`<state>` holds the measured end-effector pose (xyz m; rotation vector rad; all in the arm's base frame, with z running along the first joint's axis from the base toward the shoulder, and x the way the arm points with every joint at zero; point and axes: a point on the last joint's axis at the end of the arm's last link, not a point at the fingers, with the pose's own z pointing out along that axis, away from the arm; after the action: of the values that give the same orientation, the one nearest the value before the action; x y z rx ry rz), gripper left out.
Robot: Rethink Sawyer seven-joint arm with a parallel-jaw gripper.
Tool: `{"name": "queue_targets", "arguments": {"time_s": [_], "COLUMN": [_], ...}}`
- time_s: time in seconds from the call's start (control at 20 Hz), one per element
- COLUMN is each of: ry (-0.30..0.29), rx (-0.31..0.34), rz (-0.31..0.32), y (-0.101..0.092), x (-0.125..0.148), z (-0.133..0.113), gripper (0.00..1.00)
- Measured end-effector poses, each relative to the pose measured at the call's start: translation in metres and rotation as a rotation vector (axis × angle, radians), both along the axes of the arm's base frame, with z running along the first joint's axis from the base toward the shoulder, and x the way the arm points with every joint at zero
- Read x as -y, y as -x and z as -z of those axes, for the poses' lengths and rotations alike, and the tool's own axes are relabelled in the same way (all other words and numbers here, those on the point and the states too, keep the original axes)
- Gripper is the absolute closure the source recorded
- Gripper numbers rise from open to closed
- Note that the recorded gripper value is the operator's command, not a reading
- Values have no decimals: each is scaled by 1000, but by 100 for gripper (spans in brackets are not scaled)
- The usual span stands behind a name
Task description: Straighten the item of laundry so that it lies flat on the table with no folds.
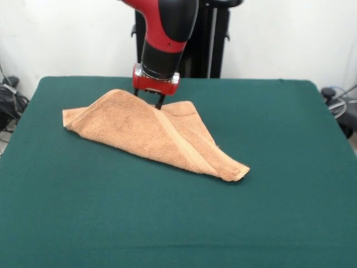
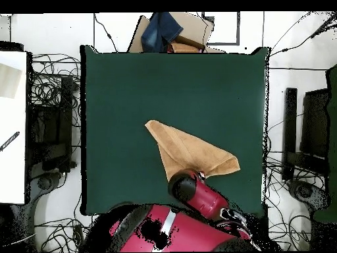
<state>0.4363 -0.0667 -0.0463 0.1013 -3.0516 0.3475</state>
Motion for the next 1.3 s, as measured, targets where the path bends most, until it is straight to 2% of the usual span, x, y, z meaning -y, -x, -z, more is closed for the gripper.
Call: {"name": "queue_targets", "arguments": {"time_s": [0.55, 1.3], "ry": [41, 75], "rx": [80, 132], "rz": [-6, 20], "y": [-41, -63], "x": [19, 32], "z": [-10, -38], "gripper": [0, 0]}}
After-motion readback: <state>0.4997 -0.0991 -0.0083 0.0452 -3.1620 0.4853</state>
